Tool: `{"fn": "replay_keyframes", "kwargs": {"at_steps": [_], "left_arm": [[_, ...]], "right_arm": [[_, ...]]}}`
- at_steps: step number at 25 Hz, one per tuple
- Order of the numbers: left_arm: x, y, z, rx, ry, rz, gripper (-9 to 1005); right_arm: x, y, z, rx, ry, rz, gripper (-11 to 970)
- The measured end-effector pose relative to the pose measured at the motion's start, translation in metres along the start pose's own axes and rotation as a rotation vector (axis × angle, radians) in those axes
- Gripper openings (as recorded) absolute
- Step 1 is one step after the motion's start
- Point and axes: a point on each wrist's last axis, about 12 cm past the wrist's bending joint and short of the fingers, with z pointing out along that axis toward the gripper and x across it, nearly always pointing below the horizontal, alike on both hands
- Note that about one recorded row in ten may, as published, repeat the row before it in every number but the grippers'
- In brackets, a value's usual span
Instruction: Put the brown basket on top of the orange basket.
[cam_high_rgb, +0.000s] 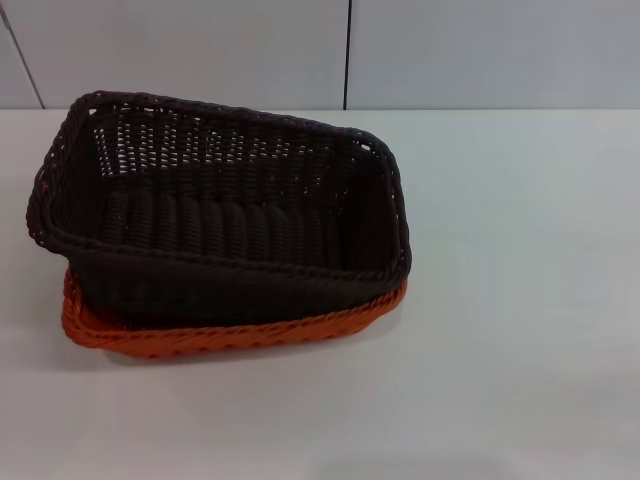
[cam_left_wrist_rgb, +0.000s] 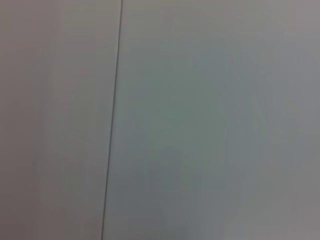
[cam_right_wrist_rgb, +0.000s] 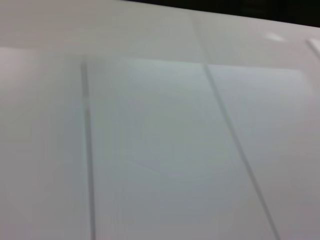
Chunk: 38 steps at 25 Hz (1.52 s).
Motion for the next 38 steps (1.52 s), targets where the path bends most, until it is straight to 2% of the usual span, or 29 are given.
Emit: {"fn": "replay_keyframes", "kwargs": {"at_steps": [6,12,17,23,32,38], "left_arm": [[0.001,-0.005,0.006,0.003,0.017,0.006,778],[0.002,-0.006,0.004,0.001,0.015,0.000,777],[0.001,-0.006,0.003,0.002,0.008,-0.015,775],[0.001,-0.005,0.004,0.001,0.005,-0.114,774],[-0.005,-0.018,0.012,0.020,-0.047,-0.064,771],[-0.005,-0.017,0.006,0.025,-0.054,-0.044,771]], "right_arm": [[0.002,0.012,0.000,-0.064,0.004,-0.049,823],[0.005,0.023,0.000,-0.125,0.004,-0.118,822],[0.007,0.031,0.006,-0.145,-0.009,-0.104,822],[0.012,0.040,0.011,-0.189,-0.001,-0.085,823],[0.013,0.040,0.008,-0.191,0.012,-0.086,822],[0.013,0.037,0.000,-0.197,0.047,-0.098,823]]}}
